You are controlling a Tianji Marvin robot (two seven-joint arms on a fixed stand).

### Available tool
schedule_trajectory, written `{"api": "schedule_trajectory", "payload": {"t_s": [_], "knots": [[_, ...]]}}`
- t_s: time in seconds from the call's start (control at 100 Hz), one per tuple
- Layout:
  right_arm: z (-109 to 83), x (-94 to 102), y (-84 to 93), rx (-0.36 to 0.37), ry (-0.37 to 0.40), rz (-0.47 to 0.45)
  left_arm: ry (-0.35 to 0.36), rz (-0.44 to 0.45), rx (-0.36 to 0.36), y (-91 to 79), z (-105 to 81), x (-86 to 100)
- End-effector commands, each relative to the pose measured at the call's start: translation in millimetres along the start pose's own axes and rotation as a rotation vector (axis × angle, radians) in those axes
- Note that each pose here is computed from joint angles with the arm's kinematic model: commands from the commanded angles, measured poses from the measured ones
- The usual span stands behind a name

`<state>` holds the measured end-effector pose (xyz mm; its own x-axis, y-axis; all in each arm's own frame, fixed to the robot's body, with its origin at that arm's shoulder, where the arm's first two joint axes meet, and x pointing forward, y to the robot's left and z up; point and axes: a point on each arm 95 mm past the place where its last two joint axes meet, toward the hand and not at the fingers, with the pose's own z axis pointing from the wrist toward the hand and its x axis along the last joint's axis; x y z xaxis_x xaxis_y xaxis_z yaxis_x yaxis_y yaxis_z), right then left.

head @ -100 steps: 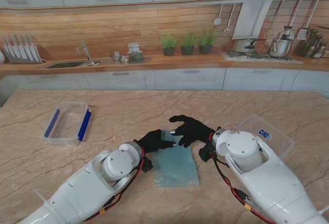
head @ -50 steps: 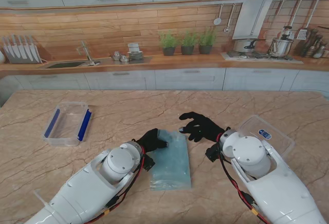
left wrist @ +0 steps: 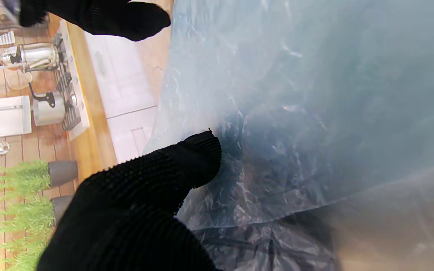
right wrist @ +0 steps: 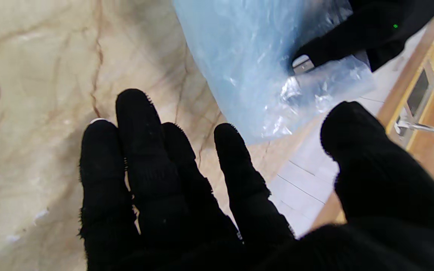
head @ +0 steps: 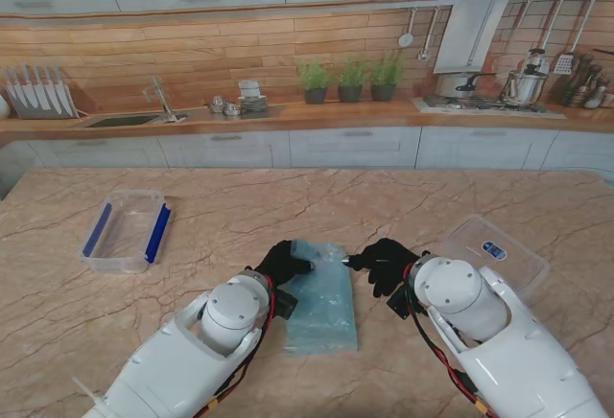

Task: Fold the bubble film and place it into the plastic crate

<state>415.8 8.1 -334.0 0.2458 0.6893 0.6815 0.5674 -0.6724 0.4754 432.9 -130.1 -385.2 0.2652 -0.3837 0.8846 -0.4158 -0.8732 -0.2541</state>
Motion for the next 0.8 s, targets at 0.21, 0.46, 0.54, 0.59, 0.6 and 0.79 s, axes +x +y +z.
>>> {"api": "schedule_trajectory", "payload": {"t_s": [0.21, 0.46, 0.54, 0.59, 0.6, 0.79], "knots": [[20.3, 1.4, -16.5, 0.059, -0.091, -0.028, -0.043, -0.046, -0.016, 9.6, -6.1, -16.8], [34.7, 5.0, -26.2, 0.097, -0.133, -0.032, -0.058, -0.141, 0.016, 11.0, -8.3, -15.7], [38.9, 6.9, -30.1, 0.122, -0.134, -0.014, -0.06, -0.156, 0.026, 11.6, -8.6, -15.1], [41.5, 8.1, -32.4, 0.137, -0.134, -0.001, -0.059, -0.159, 0.03, 11.9, -8.6, -14.9], [42.1, 8.3, -32.9, 0.14, -0.134, 0.001, -0.059, -0.16, 0.031, 12.0, -8.6, -14.9], [51.3, 14.2, -41.0, 0.177, -0.127, 0.09, -0.062, -0.21, 0.03, 15.4, -10.3, -14.3]]}}
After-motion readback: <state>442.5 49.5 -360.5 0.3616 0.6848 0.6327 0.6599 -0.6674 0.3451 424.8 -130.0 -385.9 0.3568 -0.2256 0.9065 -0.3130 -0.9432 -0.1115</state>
